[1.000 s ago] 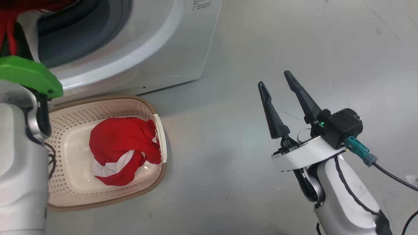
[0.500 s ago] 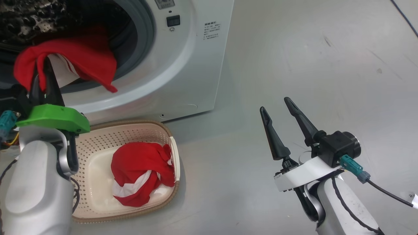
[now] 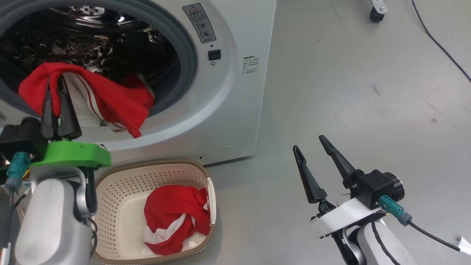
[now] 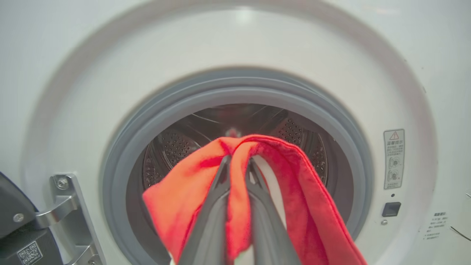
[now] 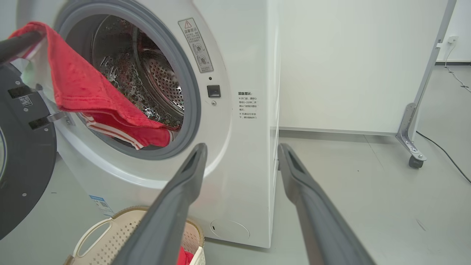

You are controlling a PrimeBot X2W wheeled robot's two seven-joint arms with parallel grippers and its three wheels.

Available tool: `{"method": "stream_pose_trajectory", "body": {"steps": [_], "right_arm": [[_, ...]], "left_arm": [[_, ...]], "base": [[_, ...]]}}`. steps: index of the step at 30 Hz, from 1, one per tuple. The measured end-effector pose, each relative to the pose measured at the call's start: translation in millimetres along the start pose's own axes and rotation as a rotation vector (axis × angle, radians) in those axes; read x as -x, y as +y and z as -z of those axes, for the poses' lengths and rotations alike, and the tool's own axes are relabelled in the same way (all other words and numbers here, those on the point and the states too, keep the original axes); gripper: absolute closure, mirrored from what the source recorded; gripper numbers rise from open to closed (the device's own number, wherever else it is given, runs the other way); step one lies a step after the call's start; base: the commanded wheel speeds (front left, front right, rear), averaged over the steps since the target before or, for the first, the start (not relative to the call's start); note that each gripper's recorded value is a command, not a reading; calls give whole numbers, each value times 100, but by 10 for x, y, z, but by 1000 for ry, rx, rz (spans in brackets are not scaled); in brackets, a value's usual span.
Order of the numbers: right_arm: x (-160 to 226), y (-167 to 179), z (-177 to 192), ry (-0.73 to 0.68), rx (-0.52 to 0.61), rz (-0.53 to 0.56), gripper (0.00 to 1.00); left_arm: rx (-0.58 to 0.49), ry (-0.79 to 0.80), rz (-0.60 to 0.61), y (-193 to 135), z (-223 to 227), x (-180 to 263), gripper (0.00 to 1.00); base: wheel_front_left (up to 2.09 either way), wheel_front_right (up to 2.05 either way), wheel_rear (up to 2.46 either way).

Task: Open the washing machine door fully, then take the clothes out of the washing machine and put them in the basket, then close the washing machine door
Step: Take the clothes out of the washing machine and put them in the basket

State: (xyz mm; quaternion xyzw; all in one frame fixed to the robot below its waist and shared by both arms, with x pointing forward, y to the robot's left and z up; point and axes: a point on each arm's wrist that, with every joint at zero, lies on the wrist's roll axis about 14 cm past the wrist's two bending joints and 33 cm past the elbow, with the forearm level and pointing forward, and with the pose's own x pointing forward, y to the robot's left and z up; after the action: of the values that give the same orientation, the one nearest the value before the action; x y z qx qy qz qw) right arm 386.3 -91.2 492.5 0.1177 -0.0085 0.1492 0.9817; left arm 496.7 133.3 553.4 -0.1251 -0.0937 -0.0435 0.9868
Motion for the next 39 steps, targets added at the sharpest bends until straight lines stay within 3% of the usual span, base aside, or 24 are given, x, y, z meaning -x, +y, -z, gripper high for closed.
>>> {"method": "stream_pose_trajectory", "body": {"steps": [10, 21, 39], "right_arm": [[49, 136, -64, -20, 1, -30, 0], [10, 239, -12, -8, -5, -64, 0], [-79, 116, 230, 54, -32, -38, 0]], "left_arm": [[8, -26, 5, -84, -126, 349, 100], [30, 232, -33, -28, 655, 991, 100], [82, 643, -83, 12, 1759, 1564, 100]], "base": [[0, 0, 0], [0, 0, 0], [0, 0, 0]]}}
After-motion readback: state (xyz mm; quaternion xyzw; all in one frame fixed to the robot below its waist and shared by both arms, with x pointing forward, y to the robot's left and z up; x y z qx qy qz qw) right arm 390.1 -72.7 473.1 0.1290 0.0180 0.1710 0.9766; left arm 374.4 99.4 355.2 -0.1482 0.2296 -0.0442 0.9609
